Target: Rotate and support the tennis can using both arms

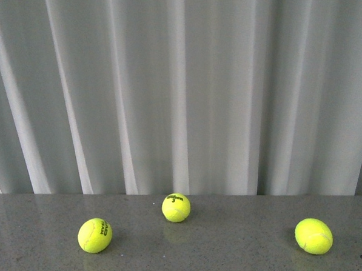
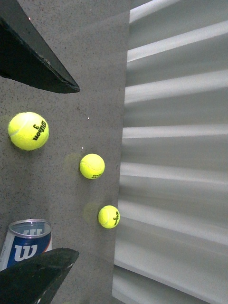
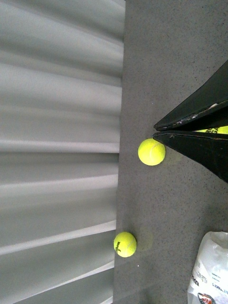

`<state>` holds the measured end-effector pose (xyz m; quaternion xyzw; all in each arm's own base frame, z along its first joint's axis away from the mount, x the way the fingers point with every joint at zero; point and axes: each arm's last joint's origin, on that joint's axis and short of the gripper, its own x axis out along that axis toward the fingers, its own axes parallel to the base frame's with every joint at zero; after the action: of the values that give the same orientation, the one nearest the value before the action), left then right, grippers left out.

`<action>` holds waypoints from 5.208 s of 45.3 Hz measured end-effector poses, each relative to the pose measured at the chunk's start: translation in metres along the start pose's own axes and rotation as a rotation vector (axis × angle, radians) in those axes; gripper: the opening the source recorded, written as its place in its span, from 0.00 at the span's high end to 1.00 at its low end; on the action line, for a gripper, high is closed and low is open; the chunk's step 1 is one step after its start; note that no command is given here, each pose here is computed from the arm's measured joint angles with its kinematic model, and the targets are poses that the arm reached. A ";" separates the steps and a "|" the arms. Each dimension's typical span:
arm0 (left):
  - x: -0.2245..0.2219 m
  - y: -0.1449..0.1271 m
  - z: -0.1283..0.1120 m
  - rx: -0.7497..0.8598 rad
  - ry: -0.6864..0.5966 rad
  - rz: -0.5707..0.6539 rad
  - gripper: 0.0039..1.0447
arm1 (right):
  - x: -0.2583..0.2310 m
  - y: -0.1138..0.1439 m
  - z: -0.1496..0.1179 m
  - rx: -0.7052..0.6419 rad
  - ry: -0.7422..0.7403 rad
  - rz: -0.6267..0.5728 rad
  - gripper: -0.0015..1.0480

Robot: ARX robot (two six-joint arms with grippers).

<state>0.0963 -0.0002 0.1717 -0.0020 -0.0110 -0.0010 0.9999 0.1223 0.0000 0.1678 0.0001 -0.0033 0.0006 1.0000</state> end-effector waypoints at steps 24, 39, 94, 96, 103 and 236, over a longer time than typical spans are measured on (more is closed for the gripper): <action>0.000 0.000 0.000 0.000 0.000 0.000 0.06 | -0.012 0.000 0.000 0.000 -0.001 0.000 0.97; 0.000 0.000 0.000 0.000 0.000 0.000 0.06 | -0.025 0.000 -0.003 0.000 0.004 0.000 0.97; 0.001 0.000 -0.002 -0.027 0.059 0.029 0.06 | -0.025 0.000 -0.003 0.000 0.006 0.000 0.07; 0.002 0.001 -0.002 -0.097 0.229 0.082 0.06 | -0.025 0.000 -0.003 0.000 0.006 0.000 0.07; 0.036 0.003 0.002 -0.254 0.467 0.012 0.06 | -0.025 0.000 -0.003 0.000 0.005 0.001 0.07; 0.214 -0.180 0.069 0.751 0.759 -0.828 0.97 | -0.025 0.000 -0.003 0.000 0.005 0.000 0.07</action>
<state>0.3085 -0.1802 0.2466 0.3506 0.3414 -0.3811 0.7844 0.0976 0.0000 0.1649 -0.0001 -0.0009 0.0008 1.0000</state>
